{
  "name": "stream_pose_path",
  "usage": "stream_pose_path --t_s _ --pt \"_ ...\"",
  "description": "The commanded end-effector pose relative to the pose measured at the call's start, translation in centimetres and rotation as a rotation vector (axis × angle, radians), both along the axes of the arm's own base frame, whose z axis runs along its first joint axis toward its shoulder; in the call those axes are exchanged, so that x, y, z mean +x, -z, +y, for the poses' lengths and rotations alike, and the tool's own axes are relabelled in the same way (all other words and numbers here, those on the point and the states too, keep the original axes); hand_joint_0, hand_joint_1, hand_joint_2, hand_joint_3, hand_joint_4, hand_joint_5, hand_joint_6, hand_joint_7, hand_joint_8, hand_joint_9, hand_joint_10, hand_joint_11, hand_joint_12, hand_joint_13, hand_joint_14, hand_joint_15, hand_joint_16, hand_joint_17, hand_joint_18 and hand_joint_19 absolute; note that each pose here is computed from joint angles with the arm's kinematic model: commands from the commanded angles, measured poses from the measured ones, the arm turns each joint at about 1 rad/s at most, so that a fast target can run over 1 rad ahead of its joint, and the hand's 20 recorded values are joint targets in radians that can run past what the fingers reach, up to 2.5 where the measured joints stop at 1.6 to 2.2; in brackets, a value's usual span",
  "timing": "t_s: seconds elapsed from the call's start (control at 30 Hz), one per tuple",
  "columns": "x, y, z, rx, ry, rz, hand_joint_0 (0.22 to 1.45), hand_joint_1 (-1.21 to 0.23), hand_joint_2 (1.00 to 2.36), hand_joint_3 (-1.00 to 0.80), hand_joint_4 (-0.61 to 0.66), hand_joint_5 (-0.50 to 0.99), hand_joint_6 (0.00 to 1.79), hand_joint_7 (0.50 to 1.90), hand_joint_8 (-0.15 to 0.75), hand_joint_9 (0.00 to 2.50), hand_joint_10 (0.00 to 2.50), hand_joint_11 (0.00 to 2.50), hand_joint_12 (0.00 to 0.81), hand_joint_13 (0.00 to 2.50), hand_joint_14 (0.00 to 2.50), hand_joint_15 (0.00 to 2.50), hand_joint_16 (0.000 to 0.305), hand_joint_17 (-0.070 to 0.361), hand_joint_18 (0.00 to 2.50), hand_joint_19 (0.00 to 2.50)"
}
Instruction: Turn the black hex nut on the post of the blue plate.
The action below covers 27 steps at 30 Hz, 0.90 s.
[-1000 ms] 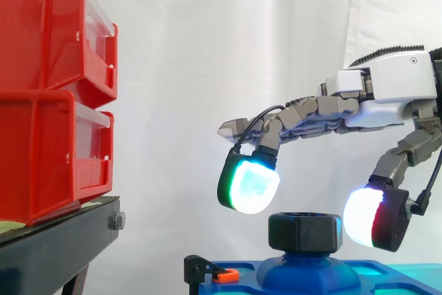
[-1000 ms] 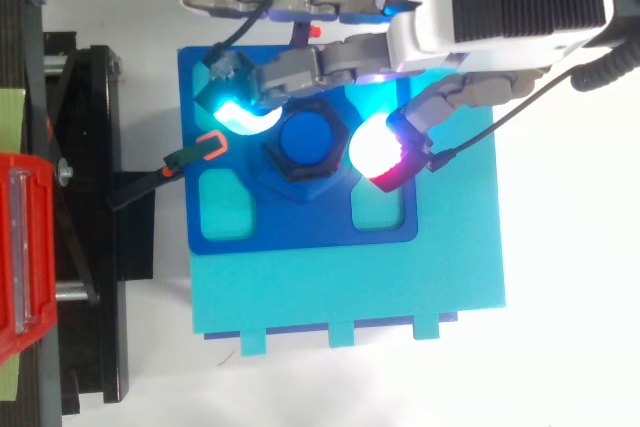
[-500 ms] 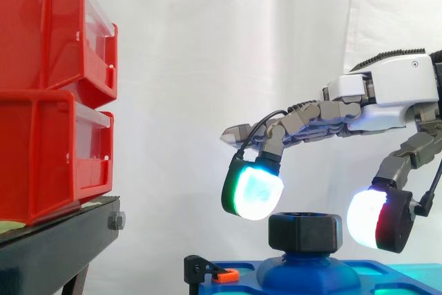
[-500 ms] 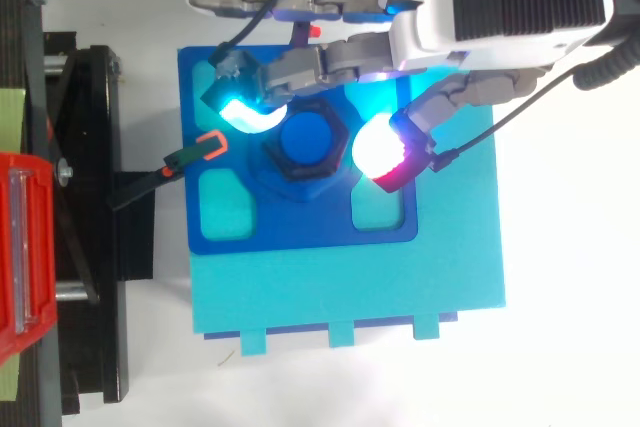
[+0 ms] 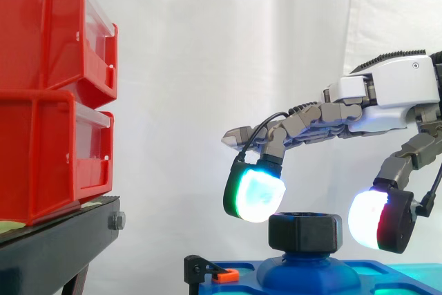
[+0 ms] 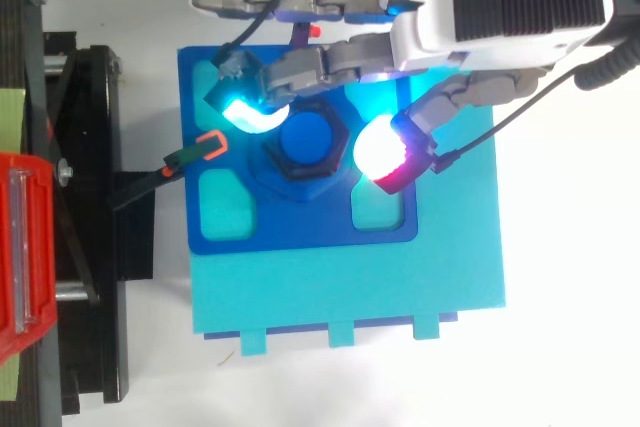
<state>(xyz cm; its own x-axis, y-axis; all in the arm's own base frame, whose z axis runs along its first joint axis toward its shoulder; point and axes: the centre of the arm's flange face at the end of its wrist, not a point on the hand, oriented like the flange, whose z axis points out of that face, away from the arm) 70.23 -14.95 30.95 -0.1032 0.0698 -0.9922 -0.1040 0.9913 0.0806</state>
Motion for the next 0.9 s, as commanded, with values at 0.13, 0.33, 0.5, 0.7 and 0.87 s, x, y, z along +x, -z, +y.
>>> stream_pose_path --t_s 0.13,0.33,0.5,0.7,0.87 --pt "0.02 0.02 -0.09 0.0 0.003 0.0 0.44 -0.71 1.0 -0.5 -0.04 -0.3 0.5 0.72 0.103 0.0 0.0 0.0 0.304 0.0 0.0 0.01 0.043 0.096 0.0 0.15" --pt "-0.05 0.0 -0.09 0.0 0.003 0.002 0.45 -0.71 1.0 -0.5 -0.04 -0.3 0.5 0.72 0.103 0.0 0.0 0.0 0.303 0.0 0.0 0.01 0.043 0.096 0.0 0.15" --pt "-0.13 0.04 -0.19 0.0 0.004 0.006 0.45 -0.71 1.0 -0.5 -0.04 -0.3 0.5 0.72 0.102 0.0 0.0 0.0 0.302 0.0 0.0 0.02 0.042 0.095 0.0 0.15" --pt "-0.15 -0.01 -0.29 0.002 0.004 0.008 0.45 -0.7 1.0 -0.5 -0.04 -0.3 0.5 0.72 0.102 0.0 0.0 0.0 0.301 0.0 0.0 0.01 0.042 0.094 0.0 0.15" --pt "-0.25 0.12 -0.3 0.001 0.006 0.016 0.46 -0.68 1.0 -0.5 -0.04 -0.3 0.5 0.73 0.102 0.0 0.0 0.0 0.298 0.0 0.0 0.01 0.041 0.093 0.0 0.15"
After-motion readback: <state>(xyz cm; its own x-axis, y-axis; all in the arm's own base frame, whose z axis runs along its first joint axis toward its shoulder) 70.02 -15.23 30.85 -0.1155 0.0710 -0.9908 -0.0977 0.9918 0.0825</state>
